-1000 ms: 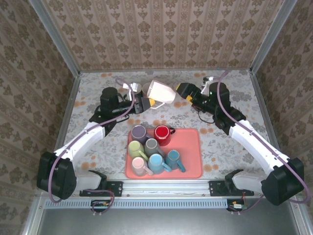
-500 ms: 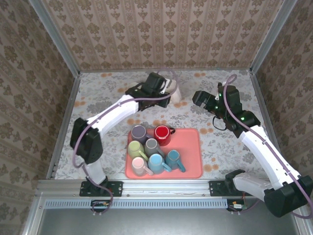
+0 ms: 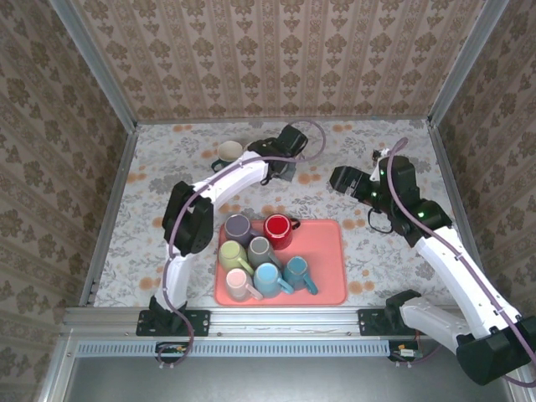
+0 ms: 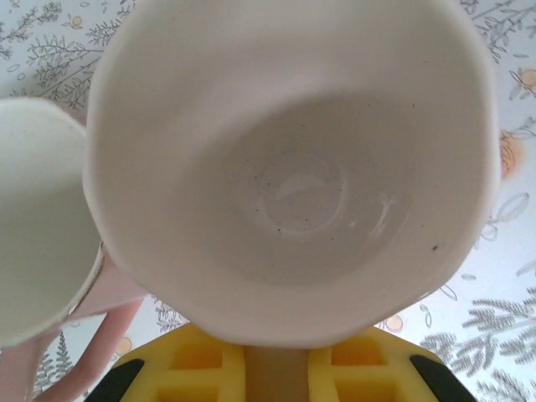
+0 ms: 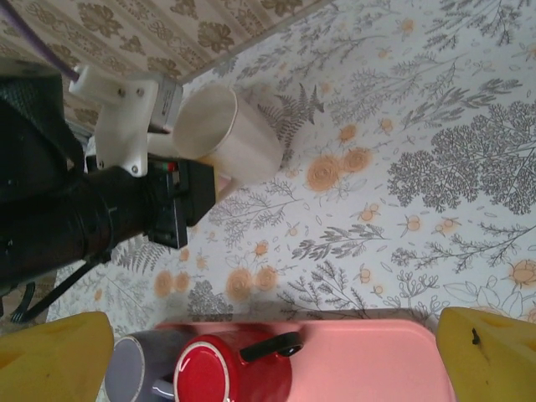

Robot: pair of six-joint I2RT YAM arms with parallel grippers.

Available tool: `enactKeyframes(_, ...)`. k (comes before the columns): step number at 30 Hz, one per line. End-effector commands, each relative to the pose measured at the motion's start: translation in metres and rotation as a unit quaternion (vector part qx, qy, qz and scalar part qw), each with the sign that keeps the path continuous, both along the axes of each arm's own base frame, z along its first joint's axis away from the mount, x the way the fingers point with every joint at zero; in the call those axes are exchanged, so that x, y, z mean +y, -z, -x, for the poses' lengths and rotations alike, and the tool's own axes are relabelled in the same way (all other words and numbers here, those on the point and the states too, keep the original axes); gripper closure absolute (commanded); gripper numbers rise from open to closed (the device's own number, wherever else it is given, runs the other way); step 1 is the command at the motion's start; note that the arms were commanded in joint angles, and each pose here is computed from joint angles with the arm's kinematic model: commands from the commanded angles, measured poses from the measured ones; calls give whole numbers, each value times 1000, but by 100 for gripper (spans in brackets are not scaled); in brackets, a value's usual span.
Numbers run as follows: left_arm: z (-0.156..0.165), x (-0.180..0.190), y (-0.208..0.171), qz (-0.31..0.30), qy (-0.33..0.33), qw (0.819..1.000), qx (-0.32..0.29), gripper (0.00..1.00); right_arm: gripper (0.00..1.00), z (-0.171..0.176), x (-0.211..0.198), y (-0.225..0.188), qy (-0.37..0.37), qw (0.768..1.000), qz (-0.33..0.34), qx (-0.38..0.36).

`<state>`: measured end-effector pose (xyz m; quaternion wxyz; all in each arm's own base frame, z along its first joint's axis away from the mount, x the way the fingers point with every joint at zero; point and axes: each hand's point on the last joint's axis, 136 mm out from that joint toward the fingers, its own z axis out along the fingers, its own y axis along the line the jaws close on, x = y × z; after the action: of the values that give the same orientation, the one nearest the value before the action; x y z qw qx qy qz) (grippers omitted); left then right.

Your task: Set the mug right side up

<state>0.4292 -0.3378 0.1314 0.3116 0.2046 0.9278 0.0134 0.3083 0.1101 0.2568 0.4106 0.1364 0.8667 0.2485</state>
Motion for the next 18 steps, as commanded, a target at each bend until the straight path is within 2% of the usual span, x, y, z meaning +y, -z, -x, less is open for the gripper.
enactKeyframes(1, -19, -1, -28, 13, -36, 998, -50, 100, 0, 3, 1, -4, -11, 1000, -2, -13)
enactKeyframes(11, -29, 7, -4, 29, -62, 997, -30, 100, 0, 4, -1, 4, -8, 1000, 2, -10)
enactKeyframes(18, -26, 11, 9, 41, -70, 997, -18, 83, 0, 4, -2, 7, -7, 1000, 7, -7)
